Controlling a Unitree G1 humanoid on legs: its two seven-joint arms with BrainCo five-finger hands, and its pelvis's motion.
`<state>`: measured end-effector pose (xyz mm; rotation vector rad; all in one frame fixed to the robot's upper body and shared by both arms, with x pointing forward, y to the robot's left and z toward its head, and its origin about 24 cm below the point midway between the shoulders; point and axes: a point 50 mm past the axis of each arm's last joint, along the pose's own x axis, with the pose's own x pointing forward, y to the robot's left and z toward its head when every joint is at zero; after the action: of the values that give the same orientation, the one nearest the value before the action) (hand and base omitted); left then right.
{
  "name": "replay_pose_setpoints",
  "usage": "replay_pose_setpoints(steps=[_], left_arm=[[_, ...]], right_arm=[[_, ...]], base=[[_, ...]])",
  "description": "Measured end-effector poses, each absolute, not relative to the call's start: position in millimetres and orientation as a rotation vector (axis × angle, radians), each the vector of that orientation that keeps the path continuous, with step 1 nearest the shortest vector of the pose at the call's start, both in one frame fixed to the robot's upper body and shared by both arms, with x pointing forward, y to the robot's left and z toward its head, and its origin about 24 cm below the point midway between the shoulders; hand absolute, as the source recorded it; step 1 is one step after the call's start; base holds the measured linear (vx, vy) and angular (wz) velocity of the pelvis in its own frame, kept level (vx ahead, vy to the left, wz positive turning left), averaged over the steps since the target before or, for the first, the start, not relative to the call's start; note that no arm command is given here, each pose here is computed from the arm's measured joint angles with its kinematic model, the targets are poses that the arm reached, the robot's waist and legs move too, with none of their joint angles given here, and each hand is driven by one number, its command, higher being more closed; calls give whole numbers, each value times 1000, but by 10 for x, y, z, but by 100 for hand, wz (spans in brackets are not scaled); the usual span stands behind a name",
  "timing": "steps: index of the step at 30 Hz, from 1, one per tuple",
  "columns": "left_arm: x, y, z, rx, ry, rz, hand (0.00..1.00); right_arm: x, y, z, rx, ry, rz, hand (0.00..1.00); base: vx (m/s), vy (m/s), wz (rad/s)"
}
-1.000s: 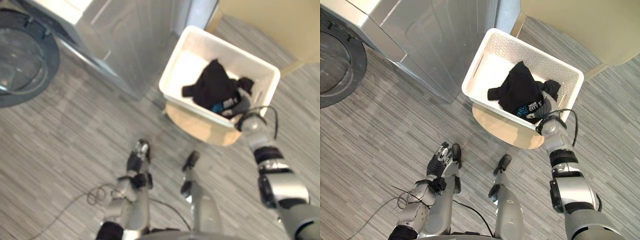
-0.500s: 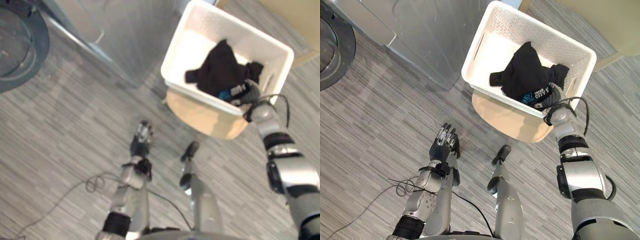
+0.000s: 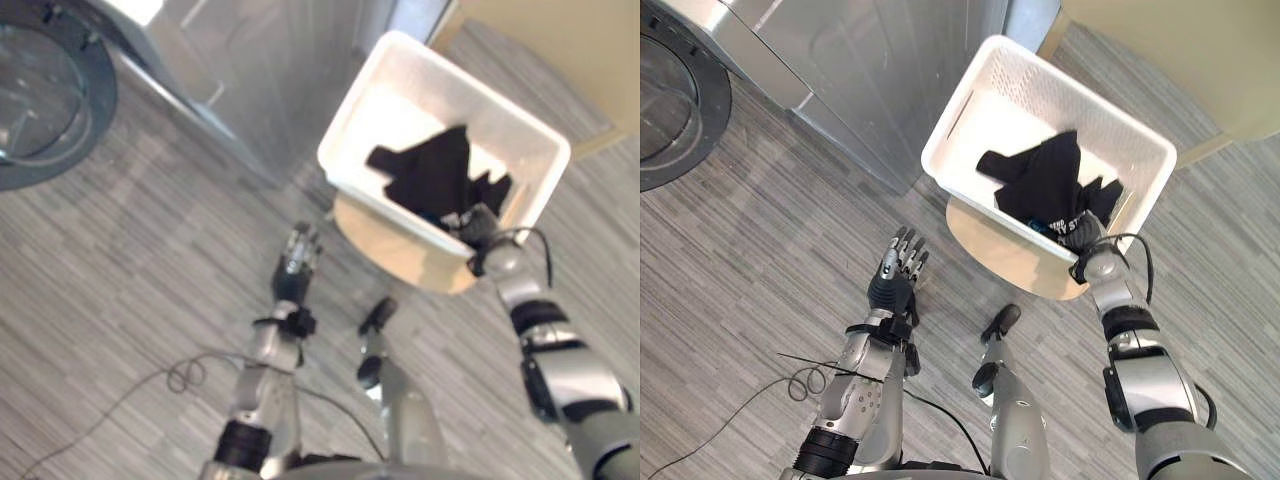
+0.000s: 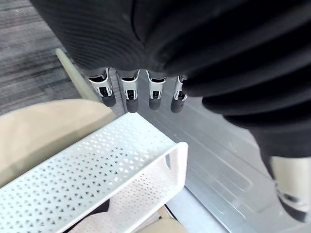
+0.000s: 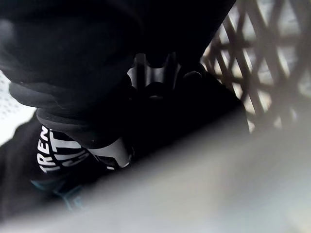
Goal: Pick up the laundry basket with both hands and put the clothes into the washing machine.
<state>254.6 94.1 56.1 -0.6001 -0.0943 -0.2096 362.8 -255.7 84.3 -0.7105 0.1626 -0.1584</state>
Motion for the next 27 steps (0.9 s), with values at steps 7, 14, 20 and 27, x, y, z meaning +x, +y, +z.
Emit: replay_pose_setpoints(steps=[7, 14, 20, 27], left_arm=[[2378, 1356, 339, -443, -36, -133, 0], [2129, 1975, 336, -259, -53, 38, 0], [2142, 1920, 544, -194, -133, -37, 0], [2264, 1645, 645, -136, -172, -170, 0]], right_arm=[[3510, -2728, 1228, -598, -37, -320, 100], [3055, -2971, 1430, -579, -195, -456, 100], [2904, -2881, 1380, -515, -245, -405, 100], [2922, -2719, 1327, -443, -242, -279, 100]], base=[[47, 64, -5], [61, 65, -1], [84, 19, -2], [28, 7, -6]])
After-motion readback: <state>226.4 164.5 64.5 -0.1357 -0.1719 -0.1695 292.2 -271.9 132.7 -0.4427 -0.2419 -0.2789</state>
